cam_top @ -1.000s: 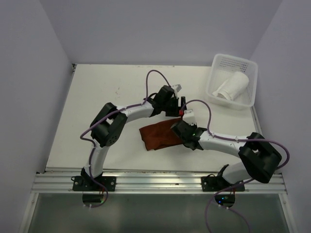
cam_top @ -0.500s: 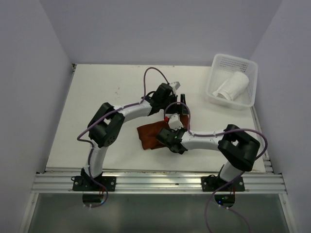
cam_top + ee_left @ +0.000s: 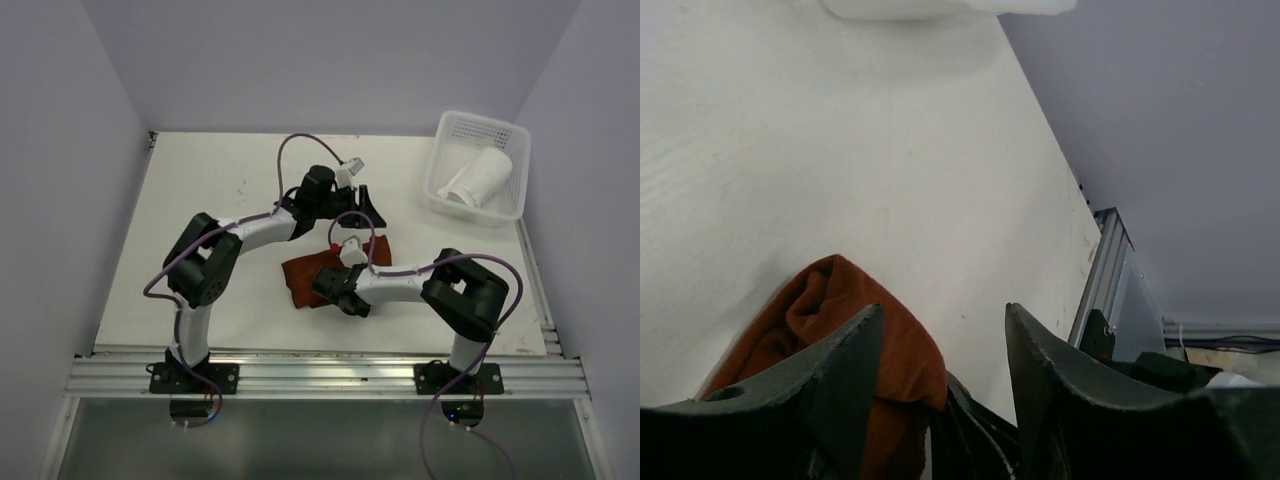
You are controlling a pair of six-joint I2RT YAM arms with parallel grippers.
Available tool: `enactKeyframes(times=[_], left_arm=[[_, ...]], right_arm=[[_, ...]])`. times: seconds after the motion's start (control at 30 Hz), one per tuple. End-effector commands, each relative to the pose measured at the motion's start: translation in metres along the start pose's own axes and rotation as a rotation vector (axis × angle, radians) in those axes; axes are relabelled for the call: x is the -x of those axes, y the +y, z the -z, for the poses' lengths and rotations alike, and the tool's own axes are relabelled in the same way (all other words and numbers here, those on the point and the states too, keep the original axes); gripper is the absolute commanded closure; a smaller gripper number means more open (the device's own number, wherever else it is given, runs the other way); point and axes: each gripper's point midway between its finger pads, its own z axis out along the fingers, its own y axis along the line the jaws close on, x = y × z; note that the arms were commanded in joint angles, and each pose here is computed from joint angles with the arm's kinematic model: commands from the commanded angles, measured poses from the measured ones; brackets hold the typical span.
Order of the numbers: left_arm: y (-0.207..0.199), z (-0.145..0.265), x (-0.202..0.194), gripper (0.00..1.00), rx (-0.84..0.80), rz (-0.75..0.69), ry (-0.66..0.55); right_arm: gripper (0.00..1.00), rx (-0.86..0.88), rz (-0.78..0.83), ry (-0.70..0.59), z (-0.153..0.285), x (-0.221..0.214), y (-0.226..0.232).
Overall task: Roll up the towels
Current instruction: Roll the towel
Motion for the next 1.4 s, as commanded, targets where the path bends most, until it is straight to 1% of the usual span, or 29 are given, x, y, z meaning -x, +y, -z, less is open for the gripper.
enactKeyframes(times=[0.0, 0.13, 0.23, 0.3, 0.43, 0.67, 0.77, 0.97, 1.03, 1.1, 1.13, 1.2, 1.23, 1.33, 1.37], left_arm=[[-0.043, -0.006, -0.001, 0.45, -0.223, -0.083, 0.009], [-0.057, -0.016, -0.024, 0.49, -0.332, -0.069, 0.077], [-0.053, -0.024, -0.039, 0.53, -0.351, -0.053, 0.123], [-0.051, -0.026, -0.043, 0.53, -0.351, -0.046, 0.137], [-0.036, -0.032, -0.057, 0.55, -0.318, -0.022, 0.168], [-0.024, -0.041, -0.071, 0.57, -0.294, 0.015, 0.19], [-0.012, -0.044, -0.079, 0.58, -0.253, 0.03, 0.208], [0.017, -0.048, -0.089, 0.6, -0.131, 0.005, 0.22], [0.027, -0.049, -0.092, 0.61, -0.093, 0.004, 0.222], [0.036, -0.049, -0.094, 0.61, -0.056, 0.008, 0.223], [0.04, -0.05, -0.096, 0.61, -0.043, 0.001, 0.224], [0.047, -0.051, -0.098, 0.61, -0.008, 0.003, 0.225], [0.051, -0.051, -0.099, 0.62, 0.003, 0.007, 0.226], [0.06, -0.051, -0.103, 0.63, 0.032, 0.016, 0.227], [0.062, -0.051, -0.105, 0.63, 0.039, 0.02, 0.228]], right_arm=[[1.0, -0.045, -0.033, -0.034, 0.002, 0.011, -0.004], [1.0, -0.057, -0.009, -0.022, 0.001, 0.009, -0.002], [1.0, -0.059, 0.002, -0.015, 0.001, 0.009, -0.001], [1.0, -0.055, 0.009, -0.008, 0.001, 0.008, 0.002], [1.0, -0.062, 0.025, -0.006, 0.001, 0.008, 0.003], [1.0, -0.067, 0.065, 0.005, 0.002, 0.007, 0.009], [1.0, -0.074, 0.081, 0.01, 0.002, 0.007, 0.01], [1.0, -0.058, 0.065, -0.005, 0.005, 0.012, 0.011], [0.93, -0.028, 0.051, -0.011, 0.007, 0.013, 0.013], [0.89, -0.004, 0.017, -0.019, 0.01, 0.016, 0.011], [0.84, 0.02, 0.001, -0.022, 0.012, 0.017, 0.015], [0.79, 0.045, -0.035, -0.034, 0.016, 0.019, 0.011], [0.75, 0.06, -0.059, -0.044, 0.018, 0.022, 0.011], [0.66, 0.117, -0.106, -0.062, 0.023, 0.024, 0.011], [0.59, 0.135, -0.118, -0.066, 0.025, 0.024, 0.011]])
